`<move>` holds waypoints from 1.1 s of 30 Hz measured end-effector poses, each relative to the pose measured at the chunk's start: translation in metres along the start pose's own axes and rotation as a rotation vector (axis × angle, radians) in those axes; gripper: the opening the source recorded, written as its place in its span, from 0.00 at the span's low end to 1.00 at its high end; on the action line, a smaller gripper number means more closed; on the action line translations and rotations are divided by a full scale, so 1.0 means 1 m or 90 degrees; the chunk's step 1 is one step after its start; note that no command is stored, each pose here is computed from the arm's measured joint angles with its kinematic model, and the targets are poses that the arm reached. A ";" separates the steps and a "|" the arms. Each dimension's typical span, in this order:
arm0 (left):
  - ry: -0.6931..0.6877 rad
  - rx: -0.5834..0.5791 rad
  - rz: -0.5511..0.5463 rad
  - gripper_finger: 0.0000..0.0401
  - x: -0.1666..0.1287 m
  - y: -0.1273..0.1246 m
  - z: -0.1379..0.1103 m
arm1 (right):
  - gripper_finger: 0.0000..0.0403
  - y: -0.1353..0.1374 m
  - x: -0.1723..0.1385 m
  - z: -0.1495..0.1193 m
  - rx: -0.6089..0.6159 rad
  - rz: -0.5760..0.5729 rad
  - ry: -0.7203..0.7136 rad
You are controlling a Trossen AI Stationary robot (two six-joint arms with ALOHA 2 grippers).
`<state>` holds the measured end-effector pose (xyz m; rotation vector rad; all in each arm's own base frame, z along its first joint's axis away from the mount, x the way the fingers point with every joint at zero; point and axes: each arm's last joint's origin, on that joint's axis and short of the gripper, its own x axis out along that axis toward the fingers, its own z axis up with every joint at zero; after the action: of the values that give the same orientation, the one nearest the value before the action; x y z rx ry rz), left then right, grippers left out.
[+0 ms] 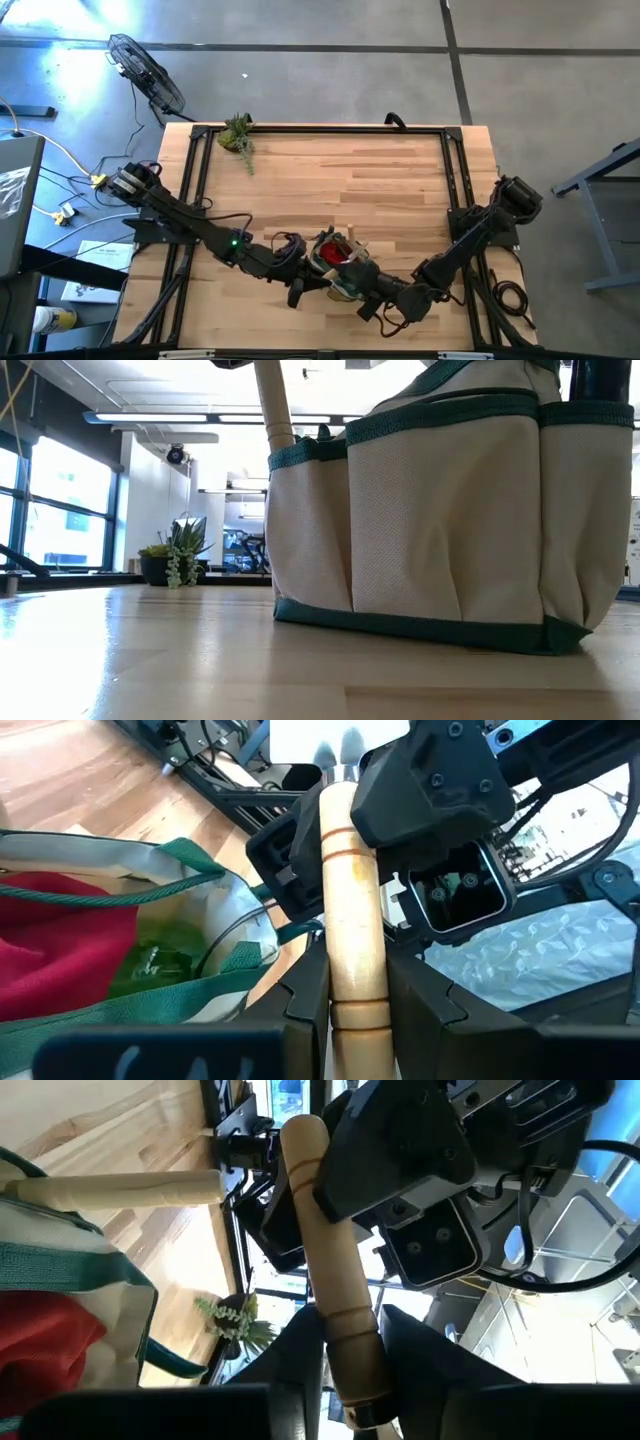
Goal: Pick & Place Garden tools in Gardening bag
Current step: Put the trowel into the light brown gardening bag
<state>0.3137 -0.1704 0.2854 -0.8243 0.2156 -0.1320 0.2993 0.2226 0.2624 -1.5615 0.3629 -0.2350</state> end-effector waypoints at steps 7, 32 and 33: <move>0.000 -0.002 0.006 0.22 0.000 0.001 0.000 | 0.18 0.001 0.001 -0.001 0.028 0.004 0.003; -0.046 0.032 -0.101 0.38 -0.025 -0.025 0.028 | 0.15 -0.010 -0.002 0.003 0.343 -0.017 -0.048; -0.046 0.032 -0.103 0.38 -0.026 -0.025 0.028 | 0.15 -0.010 -0.002 0.002 0.343 -0.019 -0.042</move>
<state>0.2949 -0.1622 0.3264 -0.7951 0.0778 -0.2582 0.2995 0.2255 0.2722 -1.0408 0.2015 -0.2775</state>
